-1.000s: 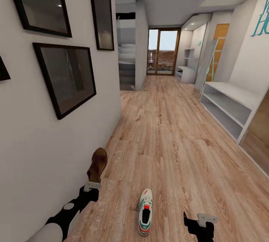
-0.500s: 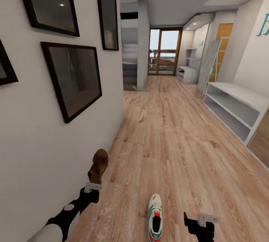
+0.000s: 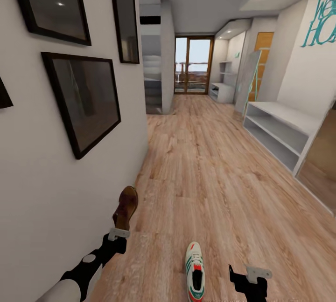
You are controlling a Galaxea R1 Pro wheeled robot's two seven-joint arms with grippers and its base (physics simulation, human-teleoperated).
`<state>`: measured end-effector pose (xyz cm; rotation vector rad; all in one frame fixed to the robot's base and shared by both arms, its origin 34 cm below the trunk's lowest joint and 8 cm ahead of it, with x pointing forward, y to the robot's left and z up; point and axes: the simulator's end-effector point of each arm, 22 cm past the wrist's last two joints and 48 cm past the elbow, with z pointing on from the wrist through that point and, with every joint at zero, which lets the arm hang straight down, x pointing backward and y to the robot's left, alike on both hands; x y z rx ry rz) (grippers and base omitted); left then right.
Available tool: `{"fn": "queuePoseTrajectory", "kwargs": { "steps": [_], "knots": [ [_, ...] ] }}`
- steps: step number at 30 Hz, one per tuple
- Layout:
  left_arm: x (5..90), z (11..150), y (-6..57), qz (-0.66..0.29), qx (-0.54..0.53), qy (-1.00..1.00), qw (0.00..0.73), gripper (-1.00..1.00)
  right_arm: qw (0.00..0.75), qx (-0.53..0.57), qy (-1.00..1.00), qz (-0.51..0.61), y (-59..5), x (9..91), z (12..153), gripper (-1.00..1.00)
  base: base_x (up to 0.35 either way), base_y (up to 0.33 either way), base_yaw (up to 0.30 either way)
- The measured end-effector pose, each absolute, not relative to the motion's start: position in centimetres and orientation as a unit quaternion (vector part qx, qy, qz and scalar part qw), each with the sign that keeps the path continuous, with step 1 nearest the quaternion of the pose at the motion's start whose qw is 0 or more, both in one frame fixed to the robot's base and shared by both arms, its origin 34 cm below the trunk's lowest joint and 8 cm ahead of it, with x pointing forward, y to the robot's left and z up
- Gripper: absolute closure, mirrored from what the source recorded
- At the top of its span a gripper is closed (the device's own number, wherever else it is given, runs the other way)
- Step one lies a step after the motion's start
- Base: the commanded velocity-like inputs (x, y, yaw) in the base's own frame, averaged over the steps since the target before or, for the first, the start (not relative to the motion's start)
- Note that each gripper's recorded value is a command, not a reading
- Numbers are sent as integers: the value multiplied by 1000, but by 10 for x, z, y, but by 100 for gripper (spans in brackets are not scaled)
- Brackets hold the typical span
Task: Pick up the two gym shoes and the two sandals from the corridor floor and place them onto the hallstand (shoe rack) in the corridor, making sure they are on the rack and not on the floor. Arrange them so the two gym shoes are next to each other and the two sandals are next to each other.
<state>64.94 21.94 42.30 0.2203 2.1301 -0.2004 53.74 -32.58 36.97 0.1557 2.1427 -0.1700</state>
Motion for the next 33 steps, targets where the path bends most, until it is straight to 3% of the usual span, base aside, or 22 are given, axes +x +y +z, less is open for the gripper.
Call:
{"fn": "queuePoseTrajectory", "kwargs": {
  "steps": [20,33],
  "knots": [
    [651,428,219,-82,91,869,480,100,478,64,873,-69,-326,540,374,-100,29,13,-285],
    [651,428,219,-82,91,869,480,100,478,64,873,-69,-326,540,374,-100,86,64,-40]
  ]
}}
